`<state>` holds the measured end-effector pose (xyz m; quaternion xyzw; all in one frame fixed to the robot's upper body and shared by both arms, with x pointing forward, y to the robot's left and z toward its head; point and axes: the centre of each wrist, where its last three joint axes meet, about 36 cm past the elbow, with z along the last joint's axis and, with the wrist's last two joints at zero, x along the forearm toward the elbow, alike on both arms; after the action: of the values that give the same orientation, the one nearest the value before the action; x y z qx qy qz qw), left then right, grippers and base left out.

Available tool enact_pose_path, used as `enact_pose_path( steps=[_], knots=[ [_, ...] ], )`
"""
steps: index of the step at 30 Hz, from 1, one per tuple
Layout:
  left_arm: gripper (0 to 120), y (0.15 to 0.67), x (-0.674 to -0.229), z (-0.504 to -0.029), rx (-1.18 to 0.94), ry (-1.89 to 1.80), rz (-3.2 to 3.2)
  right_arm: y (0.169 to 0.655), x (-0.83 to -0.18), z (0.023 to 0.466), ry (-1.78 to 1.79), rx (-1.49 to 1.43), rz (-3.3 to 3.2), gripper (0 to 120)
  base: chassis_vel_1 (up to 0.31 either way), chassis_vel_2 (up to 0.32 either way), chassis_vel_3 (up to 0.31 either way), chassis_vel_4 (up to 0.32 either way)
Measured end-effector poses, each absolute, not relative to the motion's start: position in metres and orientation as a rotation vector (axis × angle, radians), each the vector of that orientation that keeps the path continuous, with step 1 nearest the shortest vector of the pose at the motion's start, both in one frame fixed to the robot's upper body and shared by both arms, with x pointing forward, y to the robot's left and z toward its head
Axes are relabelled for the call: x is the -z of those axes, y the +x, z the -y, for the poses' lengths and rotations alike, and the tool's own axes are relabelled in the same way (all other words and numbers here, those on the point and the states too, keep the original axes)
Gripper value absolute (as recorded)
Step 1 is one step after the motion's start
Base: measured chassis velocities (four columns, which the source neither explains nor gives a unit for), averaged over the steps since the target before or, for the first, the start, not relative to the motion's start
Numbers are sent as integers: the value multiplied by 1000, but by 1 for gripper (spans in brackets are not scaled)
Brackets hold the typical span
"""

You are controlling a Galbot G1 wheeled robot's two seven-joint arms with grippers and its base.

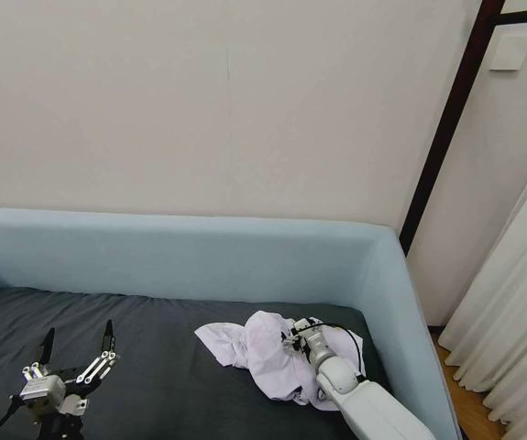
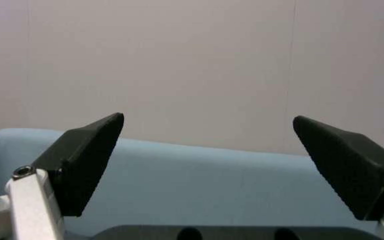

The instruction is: Pick up the clothes from the sofa and hang them on the clothes hanger.

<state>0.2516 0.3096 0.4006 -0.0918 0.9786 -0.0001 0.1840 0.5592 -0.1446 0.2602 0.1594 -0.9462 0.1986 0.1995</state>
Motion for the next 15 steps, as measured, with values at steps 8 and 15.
enact_pose_path(
  steps=[8, 15],
  knots=[
    [100, 248, -403, -313, -12, -271, -2749, 560, -253, 140, 326, -761, 2584, 55, 0, 0, 0, 0],
    [100, 249, -403, -313, -13, -268, -2745, 558, -257, 142, 316, -754, 2607, 31, 0, 0, 0, 0]
  ],
)
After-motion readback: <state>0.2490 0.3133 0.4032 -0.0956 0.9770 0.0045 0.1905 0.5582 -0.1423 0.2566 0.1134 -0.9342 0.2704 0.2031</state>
